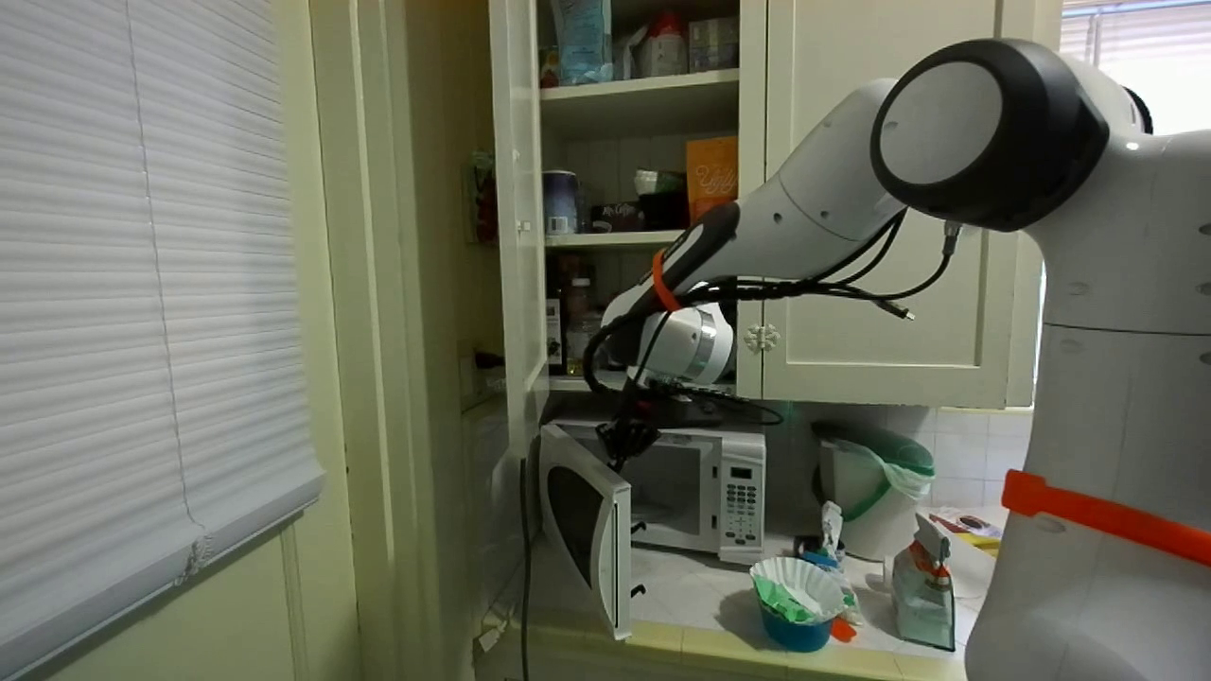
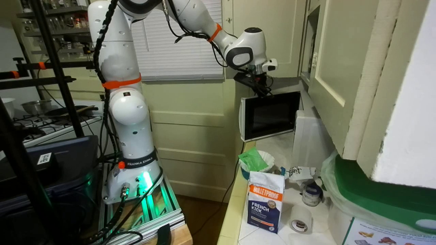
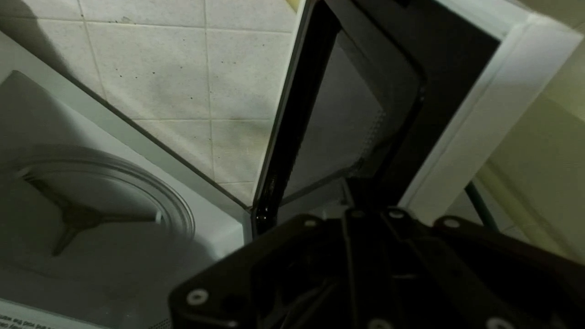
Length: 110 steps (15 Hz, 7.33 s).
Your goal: Open the microwave, then put the blue bowl inside
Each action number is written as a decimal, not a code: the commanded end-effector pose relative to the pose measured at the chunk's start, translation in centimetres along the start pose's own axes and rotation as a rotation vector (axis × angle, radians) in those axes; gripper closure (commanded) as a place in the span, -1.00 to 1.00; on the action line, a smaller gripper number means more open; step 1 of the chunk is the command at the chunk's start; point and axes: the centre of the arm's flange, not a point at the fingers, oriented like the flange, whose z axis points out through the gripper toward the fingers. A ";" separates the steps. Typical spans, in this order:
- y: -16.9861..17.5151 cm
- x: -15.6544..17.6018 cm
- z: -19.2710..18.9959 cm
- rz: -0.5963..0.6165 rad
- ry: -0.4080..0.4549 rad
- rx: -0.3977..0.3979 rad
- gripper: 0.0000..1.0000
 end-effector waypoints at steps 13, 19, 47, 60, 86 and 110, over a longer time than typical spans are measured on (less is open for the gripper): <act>-0.7 0.2 1.3 -0.084 -0.011 0.129 1.00; -1.5 0.6 1.9 -0.096 -0.006 0.125 1.00; 0.9 -5.9 -4.5 0.260 -0.223 -0.197 -0.67; 2.5 -10.0 -2.4 0.444 -0.311 -0.138 -1.00; 8.7 -21.7 4.7 0.112 -0.286 -0.279 -1.00; 12.2 -23.2 10.5 -0.001 -0.279 -0.314 -0.05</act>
